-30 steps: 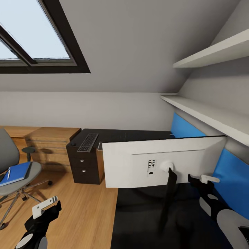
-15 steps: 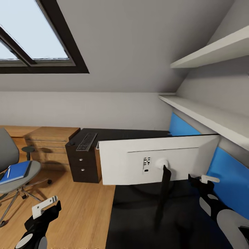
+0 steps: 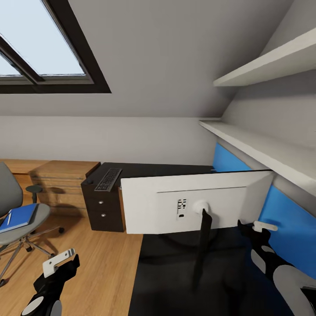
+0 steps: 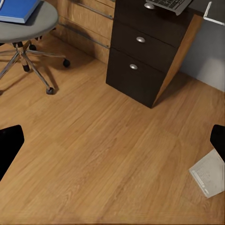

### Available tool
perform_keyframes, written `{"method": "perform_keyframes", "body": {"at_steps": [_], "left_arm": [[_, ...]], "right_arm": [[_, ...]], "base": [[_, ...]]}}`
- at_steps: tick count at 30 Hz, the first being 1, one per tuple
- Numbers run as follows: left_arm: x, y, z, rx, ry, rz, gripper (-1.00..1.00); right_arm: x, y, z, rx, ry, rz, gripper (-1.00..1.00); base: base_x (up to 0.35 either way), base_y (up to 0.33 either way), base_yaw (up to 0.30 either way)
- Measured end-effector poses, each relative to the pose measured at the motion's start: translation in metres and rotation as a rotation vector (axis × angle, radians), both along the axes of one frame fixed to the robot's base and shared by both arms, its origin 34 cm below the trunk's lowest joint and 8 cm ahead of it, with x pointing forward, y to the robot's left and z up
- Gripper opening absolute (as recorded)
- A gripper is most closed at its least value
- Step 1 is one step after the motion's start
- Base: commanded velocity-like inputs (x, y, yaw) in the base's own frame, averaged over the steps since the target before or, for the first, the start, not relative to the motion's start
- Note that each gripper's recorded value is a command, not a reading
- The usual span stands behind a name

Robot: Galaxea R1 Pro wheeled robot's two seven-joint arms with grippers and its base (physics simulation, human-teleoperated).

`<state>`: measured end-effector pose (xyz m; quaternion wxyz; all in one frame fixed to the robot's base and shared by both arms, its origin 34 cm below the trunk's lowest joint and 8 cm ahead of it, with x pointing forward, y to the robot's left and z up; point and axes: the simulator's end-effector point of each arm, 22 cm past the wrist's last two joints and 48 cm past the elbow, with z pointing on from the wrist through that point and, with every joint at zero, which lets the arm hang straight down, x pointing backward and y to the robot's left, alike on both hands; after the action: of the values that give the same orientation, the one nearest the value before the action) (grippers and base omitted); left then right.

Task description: In the bedroom, organize the workspace by keeping the computer under the desk, ensuring the monitor is on the desk, placing the keyboard on the desk next to the monitor, placing the mouse on the desk next to the keyboard, moving the folder from the swivel chair onto the desk next to the mouse, stacking the notebook on top of the folder with the pen on top of the notebook, and positioning the swivel chair next to the desk.

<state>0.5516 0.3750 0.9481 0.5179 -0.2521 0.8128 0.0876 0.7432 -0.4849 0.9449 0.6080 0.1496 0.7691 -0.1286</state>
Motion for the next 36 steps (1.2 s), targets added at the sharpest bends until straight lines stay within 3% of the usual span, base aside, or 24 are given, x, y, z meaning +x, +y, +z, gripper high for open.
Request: {"method": "perform_keyframes", "body": {"at_steps": [16,36], "left_arm": [[-0.0002,-0.003,-0.0007,-0.009,-0.002,0.003,1.0],[-0.0001,-0.0036,-0.0006,-0.01,-0.002,0.001,1.0]], "right_arm": [[-0.0015,-0.0011,-0.0022,0.002,0.006,-0.005,1.0],[-0.0017,-0.0011,-0.0022,0.001,0.006,-0.004,1.0]], "base": [[0.002,0.0,0.0],[0.14,0.0,0.0]]}}
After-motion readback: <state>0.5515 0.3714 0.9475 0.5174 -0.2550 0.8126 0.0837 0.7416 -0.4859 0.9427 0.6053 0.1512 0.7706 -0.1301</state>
